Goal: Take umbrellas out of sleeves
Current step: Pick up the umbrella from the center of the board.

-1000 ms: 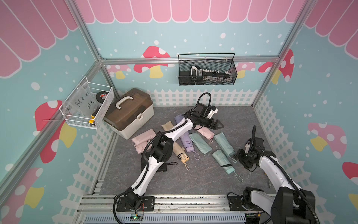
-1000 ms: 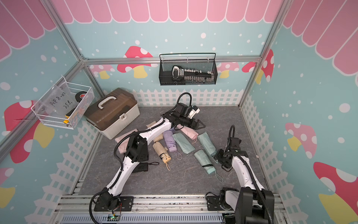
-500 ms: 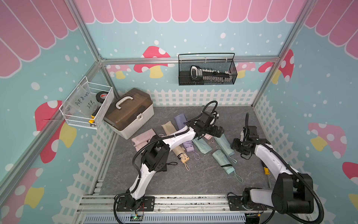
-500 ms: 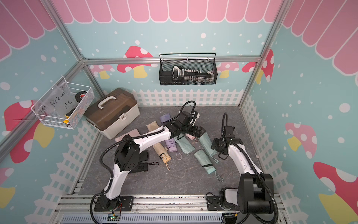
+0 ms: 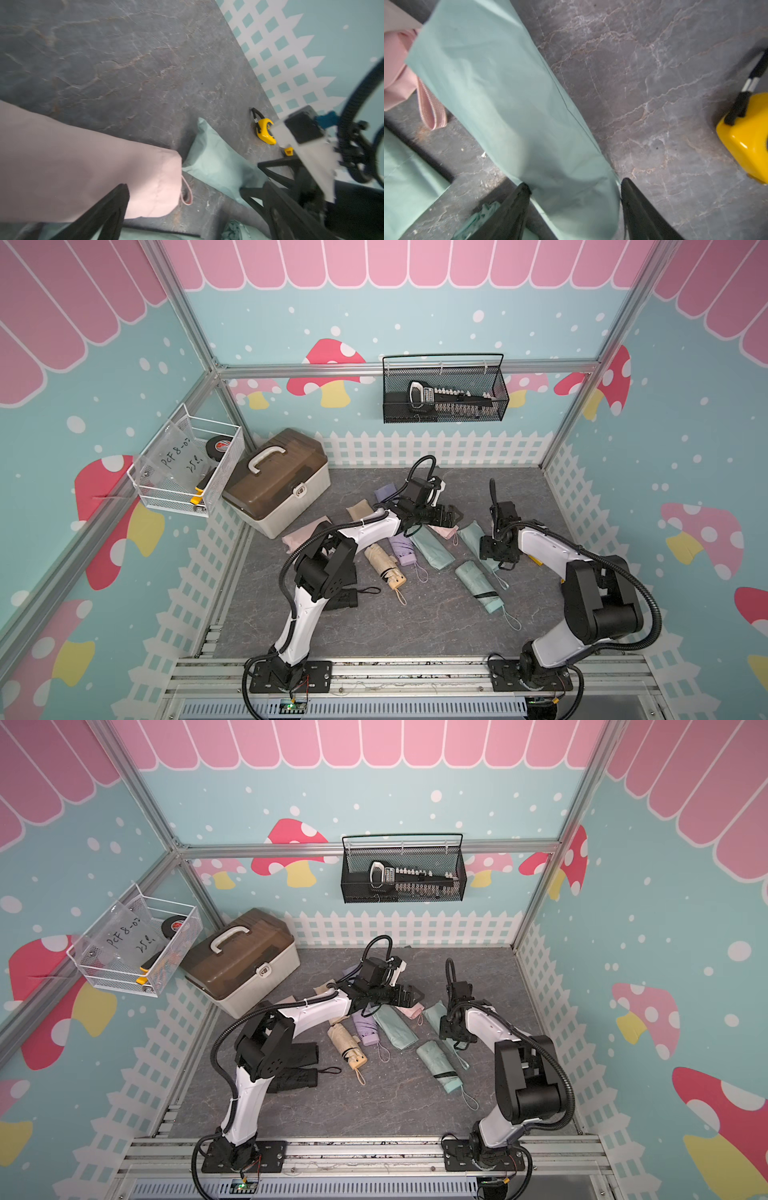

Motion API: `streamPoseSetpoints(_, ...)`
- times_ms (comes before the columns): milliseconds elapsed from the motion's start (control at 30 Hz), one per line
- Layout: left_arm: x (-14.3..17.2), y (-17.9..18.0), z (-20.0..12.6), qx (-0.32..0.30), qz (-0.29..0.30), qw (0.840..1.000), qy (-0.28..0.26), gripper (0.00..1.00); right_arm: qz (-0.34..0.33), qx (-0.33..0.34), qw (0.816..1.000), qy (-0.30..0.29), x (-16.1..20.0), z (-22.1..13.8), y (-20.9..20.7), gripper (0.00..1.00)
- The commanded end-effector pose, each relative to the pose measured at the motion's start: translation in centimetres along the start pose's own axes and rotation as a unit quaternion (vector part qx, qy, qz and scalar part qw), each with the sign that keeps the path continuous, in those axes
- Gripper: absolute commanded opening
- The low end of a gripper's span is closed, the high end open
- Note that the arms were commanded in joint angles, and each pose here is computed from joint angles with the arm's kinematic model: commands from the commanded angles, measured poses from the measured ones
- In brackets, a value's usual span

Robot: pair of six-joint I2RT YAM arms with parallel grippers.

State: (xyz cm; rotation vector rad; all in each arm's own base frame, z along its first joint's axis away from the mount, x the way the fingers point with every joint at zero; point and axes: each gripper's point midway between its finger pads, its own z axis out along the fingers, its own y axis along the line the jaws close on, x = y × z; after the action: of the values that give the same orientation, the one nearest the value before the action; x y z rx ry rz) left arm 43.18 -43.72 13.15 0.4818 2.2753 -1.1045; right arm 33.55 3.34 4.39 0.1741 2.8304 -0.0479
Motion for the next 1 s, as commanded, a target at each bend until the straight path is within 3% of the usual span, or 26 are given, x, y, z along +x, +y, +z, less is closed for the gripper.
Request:
streamPoseSetpoints(0, -1.2, -2.8, -0.3, 0.088, -0.025, 0.996, -0.014, 0.99, -0.023, 0.012, 1.000, 0.003, -0.4, 1.2, 0.3, 0.68)
streamPoseSetpoints(167, -2.3, -1.4, -0.3, 0.108, -0.079, 0.990, -0.034, 0.99, -0.014, 0.026, 0.999, 0.034, 0.1, 3.2, 0.3, 0.66)
streamPoseSetpoints(433, -0.4, -1.0, 0.6, 0.060, -0.035, 0.998, -0.003, 0.99, 0.031, 0.061, 0.997, 0.033, -0.1, 3.2, -2.5, 0.63)
streamPoseSetpoints(567, 0.1, -1.7, 1.8, 0.064, -0.031, 0.997, 0.012, 0.99, 0.033, 0.036, 0.998, 0.032, 0.1, 3.1, -1.8, 0.60)
streamPoseSetpoints(667, -0.4, -2.2, 2.7, 0.077, -0.033, 0.996, 0.012, 0.99, 0.017, -0.009, 0.999, 0.025, 0.3, 3.0, -0.5, 0.49)
streamPoseSetpoints(800, -1.5, -2.3, 3.5, 0.087, -0.031, 0.996, 0.018, 0.99, -0.018, -0.069, 0.997, 0.015, 0.7, 2.6, 1.5, 0.51)
streamPoseSetpoints(967, -2.3, -0.7, 4.5, 0.071, -0.059, 0.995, 0.027, 0.99, -0.018, -0.039, 0.999, 0.003, 0.6, 2.0, 0.3, 0.47)
